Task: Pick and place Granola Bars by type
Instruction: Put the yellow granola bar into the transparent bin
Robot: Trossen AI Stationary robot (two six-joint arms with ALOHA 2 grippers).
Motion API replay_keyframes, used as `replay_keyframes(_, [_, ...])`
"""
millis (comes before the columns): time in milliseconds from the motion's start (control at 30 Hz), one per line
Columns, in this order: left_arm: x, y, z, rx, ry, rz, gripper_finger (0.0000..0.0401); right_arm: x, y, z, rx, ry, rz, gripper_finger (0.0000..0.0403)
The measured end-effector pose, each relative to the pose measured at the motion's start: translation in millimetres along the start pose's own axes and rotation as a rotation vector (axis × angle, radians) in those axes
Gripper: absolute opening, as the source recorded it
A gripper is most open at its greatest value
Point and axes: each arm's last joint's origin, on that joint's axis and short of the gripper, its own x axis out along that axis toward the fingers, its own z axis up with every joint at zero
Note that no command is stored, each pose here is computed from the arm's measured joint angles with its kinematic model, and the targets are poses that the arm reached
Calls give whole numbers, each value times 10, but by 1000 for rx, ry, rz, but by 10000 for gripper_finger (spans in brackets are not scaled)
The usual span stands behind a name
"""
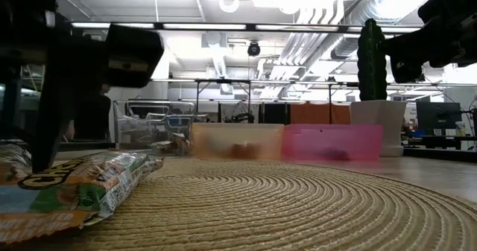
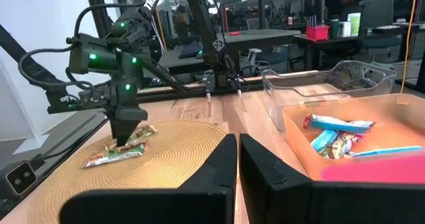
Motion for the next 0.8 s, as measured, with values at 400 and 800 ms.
replay_keyframes(400, [53,-2,-20,-1,21,2,183,0,0,0,0,0,0,0])
replay_keyframes(800, [57,-6,-28,-1,28,-2,85,0,0,0,0,0,0,0])
